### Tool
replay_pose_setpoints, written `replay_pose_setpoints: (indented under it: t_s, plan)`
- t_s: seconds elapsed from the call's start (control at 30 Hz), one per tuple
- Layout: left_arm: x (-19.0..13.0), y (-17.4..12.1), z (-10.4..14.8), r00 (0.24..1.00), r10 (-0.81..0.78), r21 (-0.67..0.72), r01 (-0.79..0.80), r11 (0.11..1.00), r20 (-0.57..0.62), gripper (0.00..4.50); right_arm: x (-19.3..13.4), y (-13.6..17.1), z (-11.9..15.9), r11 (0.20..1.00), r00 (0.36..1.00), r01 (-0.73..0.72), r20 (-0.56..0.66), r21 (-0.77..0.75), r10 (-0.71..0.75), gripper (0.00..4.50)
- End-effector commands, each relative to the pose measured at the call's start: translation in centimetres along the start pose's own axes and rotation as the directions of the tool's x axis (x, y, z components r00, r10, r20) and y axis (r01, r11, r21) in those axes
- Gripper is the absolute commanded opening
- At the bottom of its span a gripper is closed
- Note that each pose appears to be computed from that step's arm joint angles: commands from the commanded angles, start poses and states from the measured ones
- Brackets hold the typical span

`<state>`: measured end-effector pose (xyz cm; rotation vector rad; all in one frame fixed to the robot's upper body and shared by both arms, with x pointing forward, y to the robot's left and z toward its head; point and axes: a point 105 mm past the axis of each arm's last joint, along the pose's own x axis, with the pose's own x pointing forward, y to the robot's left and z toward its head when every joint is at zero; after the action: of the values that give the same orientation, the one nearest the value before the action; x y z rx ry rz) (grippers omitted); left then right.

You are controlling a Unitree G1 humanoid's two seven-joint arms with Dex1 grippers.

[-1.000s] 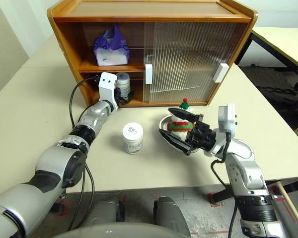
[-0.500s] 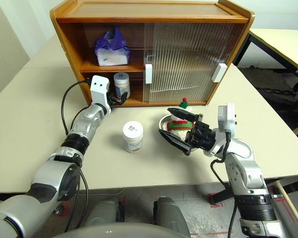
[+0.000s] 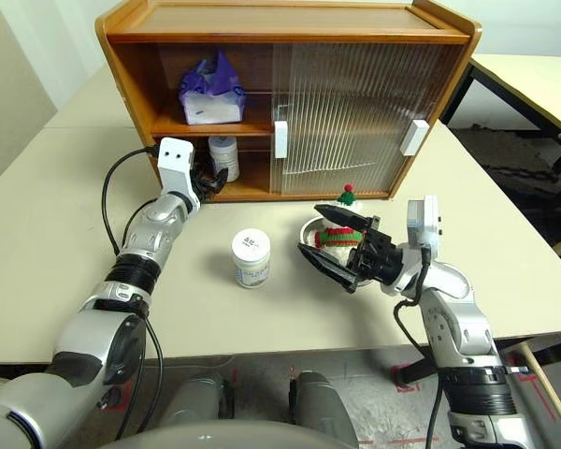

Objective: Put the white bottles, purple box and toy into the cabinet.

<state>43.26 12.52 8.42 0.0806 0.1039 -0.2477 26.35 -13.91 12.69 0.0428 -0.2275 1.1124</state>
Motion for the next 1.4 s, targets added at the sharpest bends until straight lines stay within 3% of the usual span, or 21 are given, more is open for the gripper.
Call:
replay_pose_setpoints:
  t_s: [0.03,0.2,0.3,0.63,1.07,1.4]
  plan:
    - [-0.4,-0.6,-0.6,1.000,-0.014,-0.012,0.014,1.000,-0.018,4.48,0.2,0.1,-0.2,1.000,1.000,-0.010,-0.003,-0.007,0.010,4.50]
    - [-0.7,-0.1,-0.1,0.999,0.036,-0.033,-0.036,0.999,0.012,4.48,0.3,0.2,-0.4,1.000,1.000,-0.017,-0.006,-0.003,0.017,4.50]
    - [-0.5,0.0,0.2,0.999,0.050,-0.041,-0.049,0.998,0.020,3.86,0.5,0.3,-0.5,1.000,1.000,-0.023,-0.007,-0.004,0.023,4.50]
    - [0.7,0.1,0.5,0.992,0.127,-0.056,-0.126,0.990,0.007,0.01,0.2,0.3,-0.3,1.000,1.000,-0.012,-0.011,-0.014,0.012,4.50]
    - [1.4,-0.7,0.6,0.985,0.174,-0.226,-0.169,0.959,0.002,0.01,0.2,0.2,-0.3,1.000,1.000,-0.006,-0.013,-0.023,0.006,4.50]
    - [1.9,-0.9,0.0,0.989,0.143,-0.186,-0.146,0.972,-0.028,0.01,0.3,0.2,-0.2,1.000,1.000,-0.012,-0.013,-0.025,0.011,4.50]
